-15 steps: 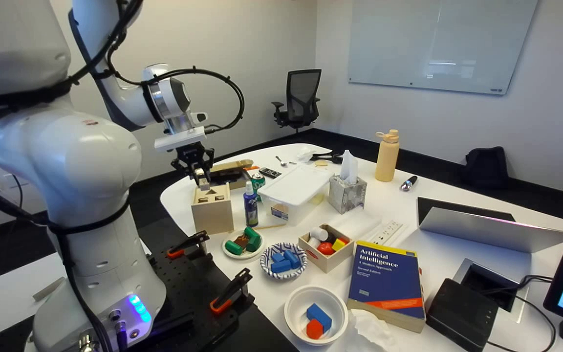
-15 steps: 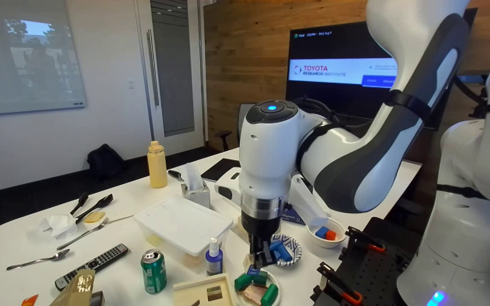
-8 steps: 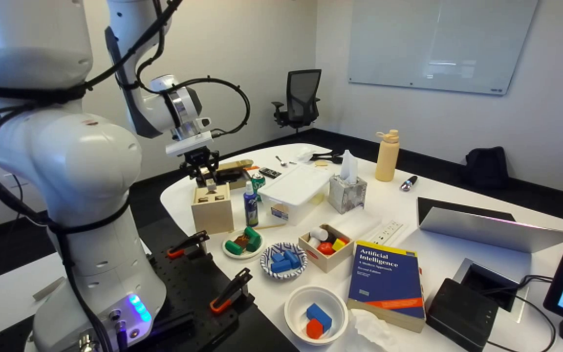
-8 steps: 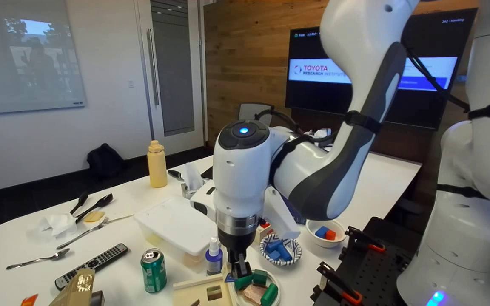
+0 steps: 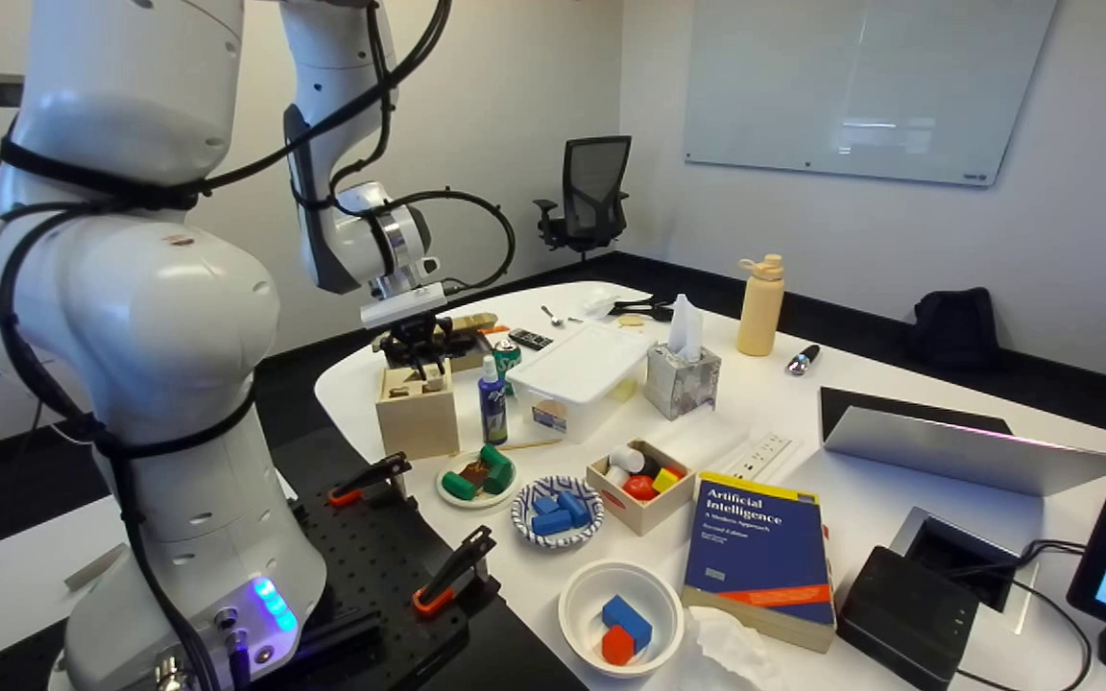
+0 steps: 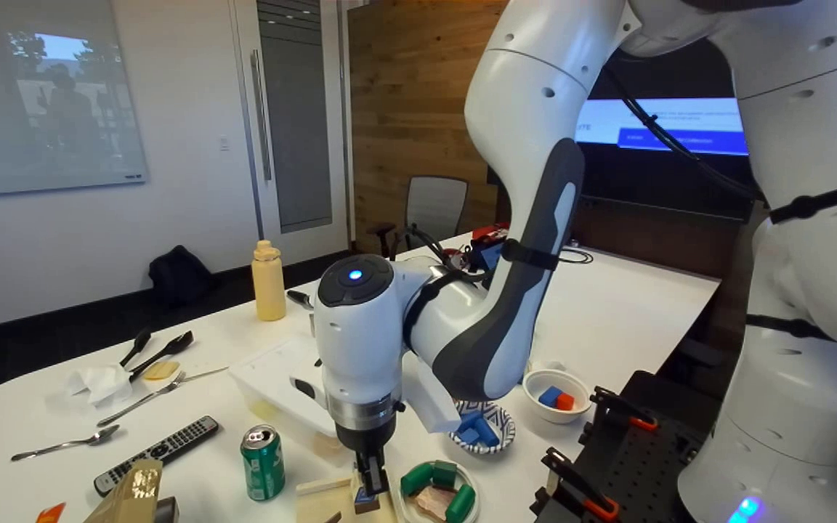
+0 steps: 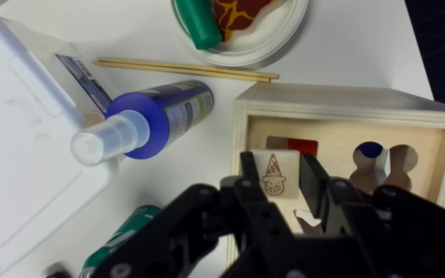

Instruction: Put three blocks inside the cube-shaped object

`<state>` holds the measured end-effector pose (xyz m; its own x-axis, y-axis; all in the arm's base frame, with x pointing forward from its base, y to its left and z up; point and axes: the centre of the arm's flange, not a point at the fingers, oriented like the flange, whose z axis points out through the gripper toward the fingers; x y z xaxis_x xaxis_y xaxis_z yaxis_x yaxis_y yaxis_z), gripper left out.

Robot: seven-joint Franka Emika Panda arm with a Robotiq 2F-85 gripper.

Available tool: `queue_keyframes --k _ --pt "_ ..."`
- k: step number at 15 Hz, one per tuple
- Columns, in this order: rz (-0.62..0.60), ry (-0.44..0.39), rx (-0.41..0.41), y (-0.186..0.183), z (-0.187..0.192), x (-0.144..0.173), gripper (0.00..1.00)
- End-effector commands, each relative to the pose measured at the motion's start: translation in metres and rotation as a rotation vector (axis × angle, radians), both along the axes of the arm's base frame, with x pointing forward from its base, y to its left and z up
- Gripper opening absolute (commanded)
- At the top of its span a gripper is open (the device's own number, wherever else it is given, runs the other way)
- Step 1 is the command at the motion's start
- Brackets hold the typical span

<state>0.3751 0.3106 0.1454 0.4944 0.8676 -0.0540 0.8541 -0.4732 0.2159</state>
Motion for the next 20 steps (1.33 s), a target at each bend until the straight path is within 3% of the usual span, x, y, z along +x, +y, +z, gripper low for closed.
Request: queue_keyframes --k 1,20 --pt "-0.015 -0.015 0.000 0.012 -0.009 0.006 0.08" --pt "-0.103 -0.001 -0.100 0.002 -0.009 -0.022 0.08"
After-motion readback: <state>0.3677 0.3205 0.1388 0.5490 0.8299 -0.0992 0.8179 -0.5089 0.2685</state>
